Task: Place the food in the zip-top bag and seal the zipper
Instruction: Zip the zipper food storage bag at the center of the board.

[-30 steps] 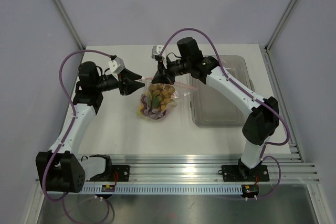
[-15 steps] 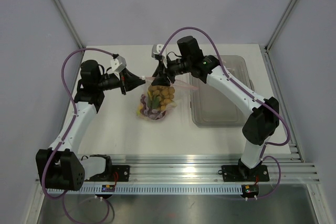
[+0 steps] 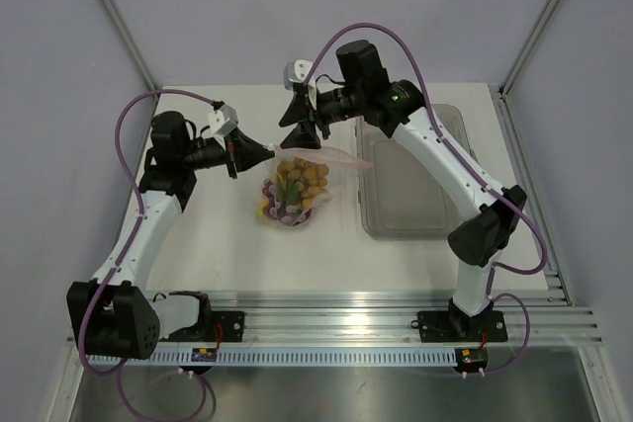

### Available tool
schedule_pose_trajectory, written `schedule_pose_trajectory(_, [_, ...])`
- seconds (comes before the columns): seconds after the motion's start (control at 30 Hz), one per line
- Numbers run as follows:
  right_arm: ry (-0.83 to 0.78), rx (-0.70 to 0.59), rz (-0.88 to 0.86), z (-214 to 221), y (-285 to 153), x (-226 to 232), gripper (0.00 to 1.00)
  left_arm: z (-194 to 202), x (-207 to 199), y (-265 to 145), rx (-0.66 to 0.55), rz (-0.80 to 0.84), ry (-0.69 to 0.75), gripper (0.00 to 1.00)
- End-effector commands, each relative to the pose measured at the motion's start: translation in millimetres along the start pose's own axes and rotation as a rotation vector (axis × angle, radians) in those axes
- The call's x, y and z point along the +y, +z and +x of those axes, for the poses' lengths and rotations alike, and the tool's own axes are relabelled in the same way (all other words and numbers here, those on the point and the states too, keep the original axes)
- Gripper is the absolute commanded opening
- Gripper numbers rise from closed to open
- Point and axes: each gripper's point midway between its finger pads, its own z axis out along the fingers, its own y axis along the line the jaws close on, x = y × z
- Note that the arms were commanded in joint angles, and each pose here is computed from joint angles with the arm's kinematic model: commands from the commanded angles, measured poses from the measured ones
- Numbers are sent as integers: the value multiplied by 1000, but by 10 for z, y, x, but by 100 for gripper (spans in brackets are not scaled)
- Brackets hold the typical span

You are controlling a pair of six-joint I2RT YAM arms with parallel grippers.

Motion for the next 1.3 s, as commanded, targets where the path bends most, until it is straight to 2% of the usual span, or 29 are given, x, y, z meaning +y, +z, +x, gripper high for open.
schedule_pose_trajectory(0.0, [30, 8, -71, 44, 84, 73, 58, -329, -67, -4, -45, 42, 118, 0])
schedule_pose_trajectory(0.5, [74, 2, -112, 115, 265, 83, 58, -351, -116, -8, -45, 65, 126, 0])
schedule_pose_trajectory(0.73, [96, -8, -141, 129, 338, 115, 54, -370, -117, -9, -45, 66, 129, 0])
schedule_pose_trajectory(0.9, [102, -9, -149, 132, 373, 129, 48, -372, -124, -11, -44, 68, 131, 0])
schedule_pose_trajectory(1.07, [107, -17, -152, 107, 388, 136, 34, -352, -122, -10, -41, 68, 126, 0])
schedule_pose_trajectory(1.27, [109, -17, -152, 110, 400, 134, 30, -338, -136, -13, -37, 74, 124, 0])
